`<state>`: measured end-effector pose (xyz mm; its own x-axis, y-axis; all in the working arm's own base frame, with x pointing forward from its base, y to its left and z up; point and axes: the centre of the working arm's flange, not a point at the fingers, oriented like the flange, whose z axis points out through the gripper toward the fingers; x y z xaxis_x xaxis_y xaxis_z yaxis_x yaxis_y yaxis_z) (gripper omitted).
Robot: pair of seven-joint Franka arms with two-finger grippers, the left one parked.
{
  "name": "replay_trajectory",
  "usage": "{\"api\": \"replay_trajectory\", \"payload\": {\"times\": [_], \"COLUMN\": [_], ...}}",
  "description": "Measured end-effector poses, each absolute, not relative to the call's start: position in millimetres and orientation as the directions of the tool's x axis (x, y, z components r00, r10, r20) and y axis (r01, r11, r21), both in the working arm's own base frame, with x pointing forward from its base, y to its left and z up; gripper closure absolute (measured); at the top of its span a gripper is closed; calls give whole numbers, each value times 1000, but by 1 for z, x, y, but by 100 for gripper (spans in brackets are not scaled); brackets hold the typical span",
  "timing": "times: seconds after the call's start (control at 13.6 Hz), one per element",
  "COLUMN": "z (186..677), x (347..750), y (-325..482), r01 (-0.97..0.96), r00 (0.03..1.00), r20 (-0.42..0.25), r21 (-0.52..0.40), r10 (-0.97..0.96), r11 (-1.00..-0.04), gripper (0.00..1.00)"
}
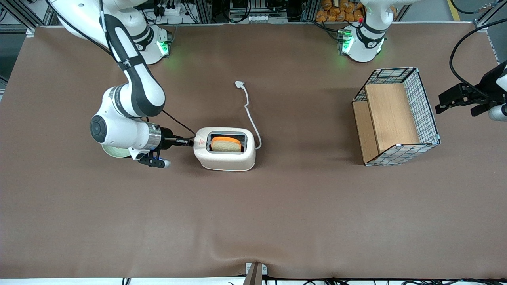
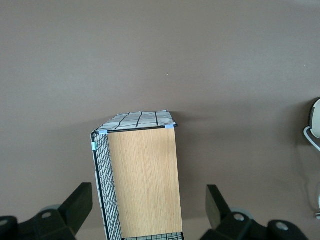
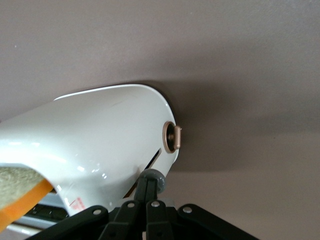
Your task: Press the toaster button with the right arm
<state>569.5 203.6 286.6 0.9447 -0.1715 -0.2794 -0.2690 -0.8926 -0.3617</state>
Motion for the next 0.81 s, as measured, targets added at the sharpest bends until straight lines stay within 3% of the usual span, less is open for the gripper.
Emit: {"api": "replay_trajectory", "payload": {"times": [0.81], "z": [269], "x": [568], "y": [201], "r01": [-265], "r00": [949], "r20": [-259], "r21": [-359], "r10": [-177], "r11": [-895], "gripper": [99]}}
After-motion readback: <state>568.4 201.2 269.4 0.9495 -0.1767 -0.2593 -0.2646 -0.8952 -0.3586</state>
